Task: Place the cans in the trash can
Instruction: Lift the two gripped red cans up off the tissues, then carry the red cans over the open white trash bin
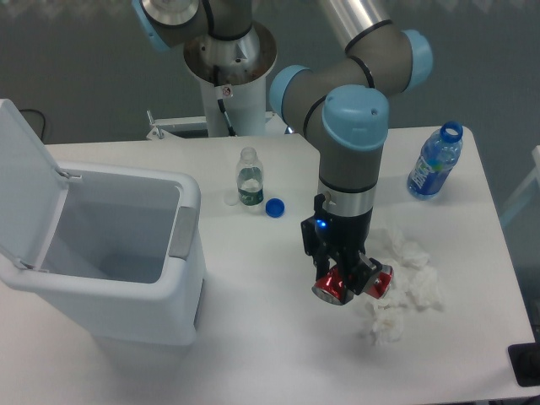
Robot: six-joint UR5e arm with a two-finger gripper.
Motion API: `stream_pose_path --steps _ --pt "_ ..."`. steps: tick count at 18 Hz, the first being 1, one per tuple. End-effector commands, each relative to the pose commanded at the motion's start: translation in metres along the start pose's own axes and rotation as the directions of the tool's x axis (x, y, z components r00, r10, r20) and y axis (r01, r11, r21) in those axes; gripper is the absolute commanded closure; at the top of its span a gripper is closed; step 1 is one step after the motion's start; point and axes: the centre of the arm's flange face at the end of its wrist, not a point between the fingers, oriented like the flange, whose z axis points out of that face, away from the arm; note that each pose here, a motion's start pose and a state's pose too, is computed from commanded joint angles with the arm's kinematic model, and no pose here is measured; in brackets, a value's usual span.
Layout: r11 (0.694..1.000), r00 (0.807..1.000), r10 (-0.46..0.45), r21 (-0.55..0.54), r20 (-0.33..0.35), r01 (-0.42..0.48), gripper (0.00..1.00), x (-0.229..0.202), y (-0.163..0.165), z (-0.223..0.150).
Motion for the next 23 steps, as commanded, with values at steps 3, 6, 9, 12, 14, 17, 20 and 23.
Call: stream_pose_path --steps 3,6,9,12,14,17,20,23 --pt "1.0 1.0 -0.013 0.003 0.005 0.013 0.44 -0.001 -0.002 -0.002" --pt "1.0 1.0 -0.024 0.007 0.016 0.023 0.44 -0.004 -0.004 -0.007" --pt "0.994 0.995 -0.09 0.062 0.033 0.088 0.44 -0.013 -0.012 -0.021" --pt "0.973 0.978 -0.201 0.122 0.051 0.194 0.44 -0.023 -0.024 -0.045" --pt "0.965 0.97 -0.237 0.132 0.057 0.228 0.44 -0.02 -0.03 -0.055" --pt "0.934 0.941 -0.334 0.16 0.06 0.321 0.44 -0.015 -0.041 -0.076" --pt "0.902 0.916 -0.398 0.209 0.058 0.378 0.44 0.001 -0.054 -0.111" --pt "0.857 0.88 -0.474 0.244 0.028 0.454 0.44 0.026 -0.08 -0.134"
